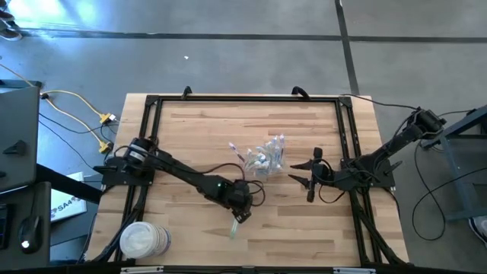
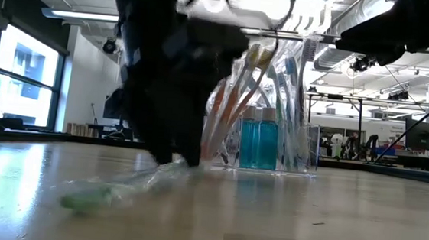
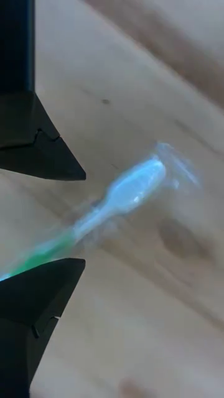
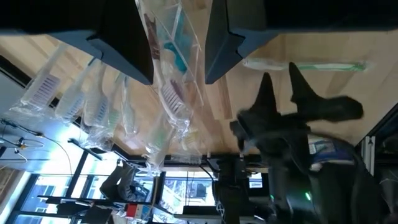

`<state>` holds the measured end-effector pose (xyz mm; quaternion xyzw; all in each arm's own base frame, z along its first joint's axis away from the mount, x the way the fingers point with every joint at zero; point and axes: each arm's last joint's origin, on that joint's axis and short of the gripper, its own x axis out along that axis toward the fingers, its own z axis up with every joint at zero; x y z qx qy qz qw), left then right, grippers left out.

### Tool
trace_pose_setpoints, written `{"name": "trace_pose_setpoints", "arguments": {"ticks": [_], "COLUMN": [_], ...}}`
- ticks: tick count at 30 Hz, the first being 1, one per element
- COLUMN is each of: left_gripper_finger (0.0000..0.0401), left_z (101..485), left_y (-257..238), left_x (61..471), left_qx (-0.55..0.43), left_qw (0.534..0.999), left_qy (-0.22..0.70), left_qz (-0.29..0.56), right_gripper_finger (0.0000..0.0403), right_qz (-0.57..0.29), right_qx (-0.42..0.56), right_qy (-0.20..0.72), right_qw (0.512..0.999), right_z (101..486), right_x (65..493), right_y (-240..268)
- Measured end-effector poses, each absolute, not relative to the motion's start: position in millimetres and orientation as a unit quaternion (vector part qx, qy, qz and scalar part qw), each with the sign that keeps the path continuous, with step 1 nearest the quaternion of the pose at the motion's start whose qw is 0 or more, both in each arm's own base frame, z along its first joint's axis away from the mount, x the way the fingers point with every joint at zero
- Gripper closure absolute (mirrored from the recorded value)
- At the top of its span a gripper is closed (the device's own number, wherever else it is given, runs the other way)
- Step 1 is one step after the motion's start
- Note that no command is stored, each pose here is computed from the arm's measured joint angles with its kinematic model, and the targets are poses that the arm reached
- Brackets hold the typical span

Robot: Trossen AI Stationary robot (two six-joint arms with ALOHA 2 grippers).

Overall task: Pick & Place toothbrushing station
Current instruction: Put the green toothbrush into the wire organizer

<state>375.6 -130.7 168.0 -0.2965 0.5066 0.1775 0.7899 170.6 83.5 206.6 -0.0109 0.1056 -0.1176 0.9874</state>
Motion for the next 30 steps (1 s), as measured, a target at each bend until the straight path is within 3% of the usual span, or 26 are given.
{"name": "trace_pose_setpoints", "arguments": {"ticks": [9, 18, 26, 30], "left_gripper_finger": [0.0209, 0.0382, 0.0387, 0.0387], "left_z": [157, 154, 159, 189], "left_y": [-124, -122, -124, -128], "left_x": [380, 376, 371, 360], "left_qx": [-0.315, -0.282, -0.268, -0.275], "left_qw": [0.763, 0.764, 0.767, 0.781], "left_qy": [0.54, 0.555, 0.56, 0.542], "left_qz": [0.163, 0.168, 0.163, 0.143], "right_gripper_finger": [0.0265, 0.0265, 0.0265, 0.0265], "right_qz": [-0.118, -0.118, -0.115, -0.115], "right_qx": [-0.006, -0.006, -0.006, -0.006], "right_qy": [0.107, 0.108, 0.109, 0.109], "right_qw": [0.987, 0.987, 0.987, 0.987], "right_z": [206, 206, 206, 206], "right_x": [170, 170, 170, 170], "right_y": [83, 83, 84, 84]}}
